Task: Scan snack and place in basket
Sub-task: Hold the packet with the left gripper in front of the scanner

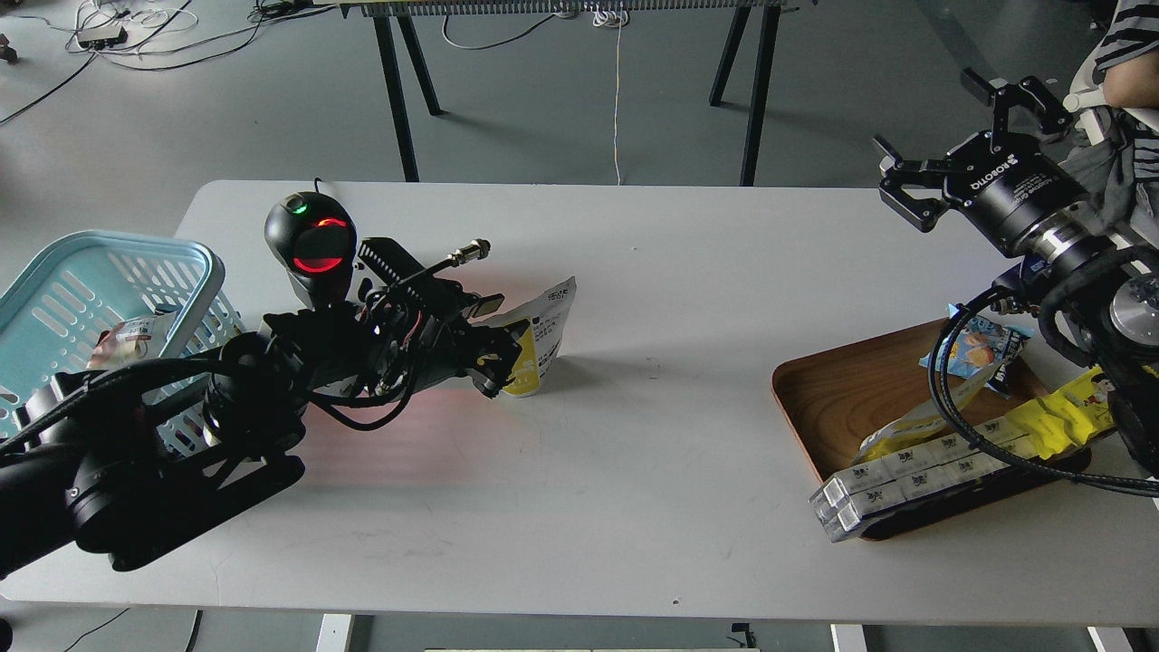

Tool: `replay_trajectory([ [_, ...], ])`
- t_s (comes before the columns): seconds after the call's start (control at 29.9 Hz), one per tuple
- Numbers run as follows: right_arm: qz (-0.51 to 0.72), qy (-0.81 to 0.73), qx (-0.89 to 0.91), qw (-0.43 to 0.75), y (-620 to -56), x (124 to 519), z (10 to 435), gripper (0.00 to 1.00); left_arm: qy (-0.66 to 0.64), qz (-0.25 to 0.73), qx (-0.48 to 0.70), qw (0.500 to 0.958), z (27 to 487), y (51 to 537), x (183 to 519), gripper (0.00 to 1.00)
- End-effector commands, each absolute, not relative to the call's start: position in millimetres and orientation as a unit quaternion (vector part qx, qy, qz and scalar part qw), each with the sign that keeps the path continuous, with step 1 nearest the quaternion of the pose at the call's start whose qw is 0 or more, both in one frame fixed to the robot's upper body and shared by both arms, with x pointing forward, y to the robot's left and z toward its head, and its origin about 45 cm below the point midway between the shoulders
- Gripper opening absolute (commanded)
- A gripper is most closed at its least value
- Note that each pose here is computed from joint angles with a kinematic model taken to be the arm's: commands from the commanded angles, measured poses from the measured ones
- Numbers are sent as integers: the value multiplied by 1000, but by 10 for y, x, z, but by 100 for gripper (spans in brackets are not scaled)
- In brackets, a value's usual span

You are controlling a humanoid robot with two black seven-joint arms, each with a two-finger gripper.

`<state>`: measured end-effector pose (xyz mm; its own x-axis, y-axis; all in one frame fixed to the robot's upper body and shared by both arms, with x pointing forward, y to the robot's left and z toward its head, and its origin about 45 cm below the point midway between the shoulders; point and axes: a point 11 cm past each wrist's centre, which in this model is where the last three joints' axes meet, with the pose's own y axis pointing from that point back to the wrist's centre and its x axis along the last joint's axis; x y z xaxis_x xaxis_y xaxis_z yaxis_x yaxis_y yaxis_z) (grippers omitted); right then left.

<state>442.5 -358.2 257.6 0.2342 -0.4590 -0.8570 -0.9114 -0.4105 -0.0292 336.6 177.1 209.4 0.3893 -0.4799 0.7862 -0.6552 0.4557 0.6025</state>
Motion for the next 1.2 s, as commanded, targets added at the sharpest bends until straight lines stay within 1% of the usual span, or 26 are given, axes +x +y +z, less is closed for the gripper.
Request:
replay_trajectory([
  [0.0, 407, 466, -735, 278, -3582, 4425, 2576, 100, -550, 68, 518, 652, 2106, 1782, 3366, 1],
  [0.13, 407, 467, -734, 278, -3589, 4425, 2578, 100, -554, 68, 517, 649, 2152, 1807, 3356, 0],
  [0.27, 407, 468, -734, 277, -3590, 4425, 2576, 100, -568, 67, 517, 637, 2281, 1878, 3342, 0],
  [0.57, 407, 467, -734, 277, -3586, 4425, 2579, 100, -610, 70, 517, 597, 2756, 2069, 3490, 0],
  [1.17, 410, 471, -732, 274, -3584, 4425, 2558, 100, -622, 60, 519, 583, 2955, 2237, 3469, 0],
])
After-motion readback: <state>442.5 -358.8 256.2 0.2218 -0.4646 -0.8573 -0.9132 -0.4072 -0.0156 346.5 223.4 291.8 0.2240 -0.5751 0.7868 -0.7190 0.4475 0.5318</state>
